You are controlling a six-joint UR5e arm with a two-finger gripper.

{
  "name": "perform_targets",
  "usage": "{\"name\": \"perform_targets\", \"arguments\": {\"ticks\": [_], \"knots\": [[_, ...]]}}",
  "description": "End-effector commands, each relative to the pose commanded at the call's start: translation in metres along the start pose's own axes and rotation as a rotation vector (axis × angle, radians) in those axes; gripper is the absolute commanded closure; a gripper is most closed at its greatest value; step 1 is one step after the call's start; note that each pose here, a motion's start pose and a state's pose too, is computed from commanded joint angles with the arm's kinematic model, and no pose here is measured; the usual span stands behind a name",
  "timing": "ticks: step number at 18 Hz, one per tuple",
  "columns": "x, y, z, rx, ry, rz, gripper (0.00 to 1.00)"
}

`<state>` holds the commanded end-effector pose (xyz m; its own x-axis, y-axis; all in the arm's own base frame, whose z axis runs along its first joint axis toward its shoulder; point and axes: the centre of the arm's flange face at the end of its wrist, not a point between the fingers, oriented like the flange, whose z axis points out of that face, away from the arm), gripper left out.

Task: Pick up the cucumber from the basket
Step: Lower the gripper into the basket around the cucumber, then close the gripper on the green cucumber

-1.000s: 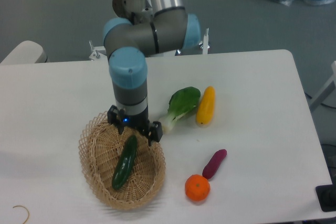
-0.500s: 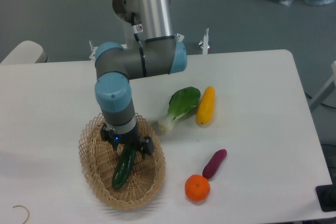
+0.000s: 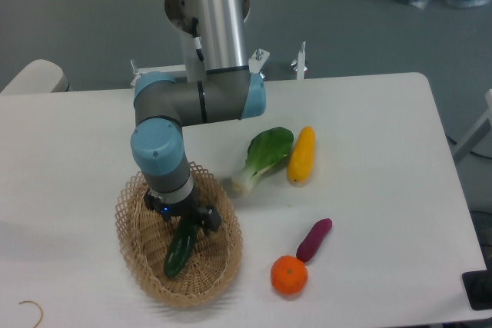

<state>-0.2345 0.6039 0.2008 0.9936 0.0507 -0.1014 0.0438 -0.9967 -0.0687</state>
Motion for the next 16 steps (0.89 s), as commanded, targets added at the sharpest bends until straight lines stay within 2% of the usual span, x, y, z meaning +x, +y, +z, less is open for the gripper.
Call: {"name": "perform_targets", "arguments": {"ticks": [5, 6, 7, 8, 9, 10, 16], "knots": [[0.0026, -0.0014, 0.0021, 0.005, -0.004, 0.006, 0.00], [0.0023, -0.0018, 0.0015, 0.006, -0.005, 0.006, 0.06], [0.0021, -0.0024, 0.0009, 0.008, -0.004, 0.007, 0.22], [0.0017, -0.0029, -0.0006, 0.011, -0.006, 0.012, 0.44], [0.0021, -0.0026, -0.0002, 0.012, -0.005, 0.015, 0.58], [0.0017, -0.0031, -0.0008, 0.013, -0.005, 0.016, 0.64], [-0.0024, -0.0077, -0.0078, 0.029, -0.015, 0.017, 0.67]]}}
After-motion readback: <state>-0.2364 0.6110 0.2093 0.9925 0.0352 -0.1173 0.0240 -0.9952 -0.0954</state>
